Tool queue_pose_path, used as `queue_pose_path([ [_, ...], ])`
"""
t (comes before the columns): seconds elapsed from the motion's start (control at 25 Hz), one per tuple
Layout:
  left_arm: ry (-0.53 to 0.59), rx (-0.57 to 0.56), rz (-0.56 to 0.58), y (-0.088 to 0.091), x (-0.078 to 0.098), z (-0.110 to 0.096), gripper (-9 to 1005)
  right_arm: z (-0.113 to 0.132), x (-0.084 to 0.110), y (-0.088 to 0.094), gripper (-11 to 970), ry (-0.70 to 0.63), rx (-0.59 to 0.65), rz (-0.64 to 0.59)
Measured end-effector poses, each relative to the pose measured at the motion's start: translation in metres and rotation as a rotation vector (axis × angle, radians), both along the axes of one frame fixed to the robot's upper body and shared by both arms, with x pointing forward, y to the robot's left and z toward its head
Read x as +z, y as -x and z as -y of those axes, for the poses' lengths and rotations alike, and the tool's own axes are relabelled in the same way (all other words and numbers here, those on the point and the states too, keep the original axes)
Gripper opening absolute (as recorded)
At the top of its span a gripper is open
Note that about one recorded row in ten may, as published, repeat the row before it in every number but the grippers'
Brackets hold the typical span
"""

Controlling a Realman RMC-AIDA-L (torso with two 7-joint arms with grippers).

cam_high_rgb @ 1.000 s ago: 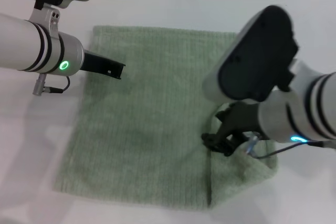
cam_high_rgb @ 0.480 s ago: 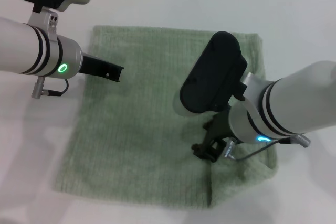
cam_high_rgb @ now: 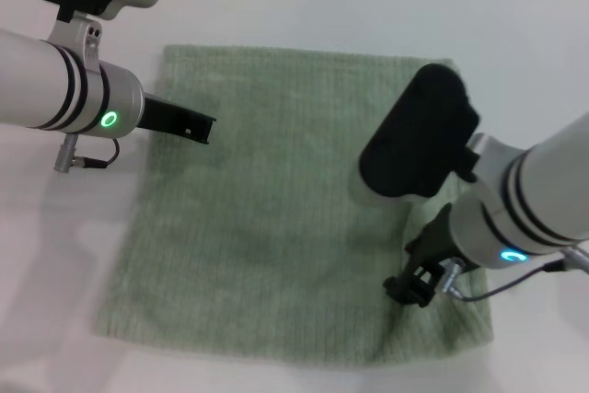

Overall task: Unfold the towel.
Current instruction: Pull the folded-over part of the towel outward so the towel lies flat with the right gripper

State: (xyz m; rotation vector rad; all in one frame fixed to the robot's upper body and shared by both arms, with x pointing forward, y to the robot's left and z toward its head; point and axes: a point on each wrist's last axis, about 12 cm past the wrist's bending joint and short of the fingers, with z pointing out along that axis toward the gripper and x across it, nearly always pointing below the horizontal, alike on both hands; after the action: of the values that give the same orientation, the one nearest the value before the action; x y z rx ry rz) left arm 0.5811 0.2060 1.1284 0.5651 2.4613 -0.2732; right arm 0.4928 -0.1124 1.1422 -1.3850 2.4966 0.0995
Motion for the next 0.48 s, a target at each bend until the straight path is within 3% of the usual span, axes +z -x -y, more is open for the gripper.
queue_pose_path([
  [0.24, -0.002, -0.002, -0.001, 0.000, 0.001, 0.000, -3, 0.015, 0.023, 0.014, 571, -0.051, -0.045, 0.010],
  [0.48, -0.003, -0.005, -0.001, 0.000, 0.001, 0.000, -3, 0.024, 0.033, 0.016, 580, -0.089, -0.088, 0.050],
])
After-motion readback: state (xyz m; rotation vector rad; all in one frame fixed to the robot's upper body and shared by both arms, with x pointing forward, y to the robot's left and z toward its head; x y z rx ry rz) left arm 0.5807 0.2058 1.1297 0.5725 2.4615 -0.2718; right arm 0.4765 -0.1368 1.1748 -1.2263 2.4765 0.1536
